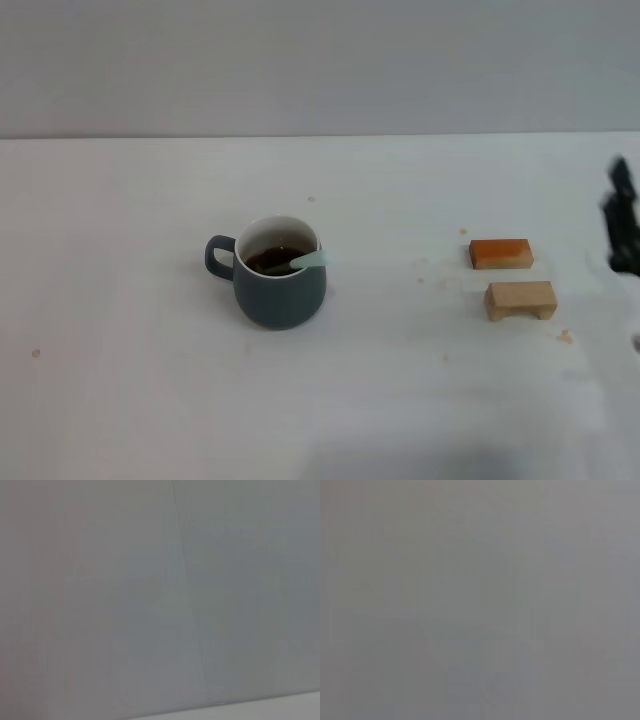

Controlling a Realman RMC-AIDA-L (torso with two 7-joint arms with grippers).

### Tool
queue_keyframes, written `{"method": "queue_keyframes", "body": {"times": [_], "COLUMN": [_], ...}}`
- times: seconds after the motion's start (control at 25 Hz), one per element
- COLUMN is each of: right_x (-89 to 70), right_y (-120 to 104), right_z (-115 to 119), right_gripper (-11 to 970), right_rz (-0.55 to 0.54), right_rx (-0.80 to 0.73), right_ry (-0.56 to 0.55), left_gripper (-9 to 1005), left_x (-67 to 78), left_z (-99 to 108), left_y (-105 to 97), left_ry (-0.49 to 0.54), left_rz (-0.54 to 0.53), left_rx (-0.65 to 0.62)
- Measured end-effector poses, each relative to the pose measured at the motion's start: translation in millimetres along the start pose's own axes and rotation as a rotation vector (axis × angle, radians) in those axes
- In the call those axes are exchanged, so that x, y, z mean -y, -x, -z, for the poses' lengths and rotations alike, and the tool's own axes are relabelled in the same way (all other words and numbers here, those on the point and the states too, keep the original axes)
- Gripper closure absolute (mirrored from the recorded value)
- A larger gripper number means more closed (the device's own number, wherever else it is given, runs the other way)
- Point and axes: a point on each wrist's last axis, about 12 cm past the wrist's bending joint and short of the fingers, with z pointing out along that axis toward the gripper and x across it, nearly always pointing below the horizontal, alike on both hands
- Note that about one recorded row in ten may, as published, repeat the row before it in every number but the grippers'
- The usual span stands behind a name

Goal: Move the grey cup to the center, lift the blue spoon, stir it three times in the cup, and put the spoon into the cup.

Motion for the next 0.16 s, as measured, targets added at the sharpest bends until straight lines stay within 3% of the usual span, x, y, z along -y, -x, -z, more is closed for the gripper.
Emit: {"method": "queue_keyframes", "body": {"times": [0.16], "right_x": [6.9], "right_y": [-4.9], "right_z": [15.9], "right_gripper": [518], "right_rz": [-0.007], "right_rx": [0.006], "right_ry": [-0.059], "left_gripper": [998], "left_x": [0.0], "left_z": [0.1], "left_y": [1.6], "left_ry": [0.000], "left_rz": [0.002], "left_rx": [0.014]}}
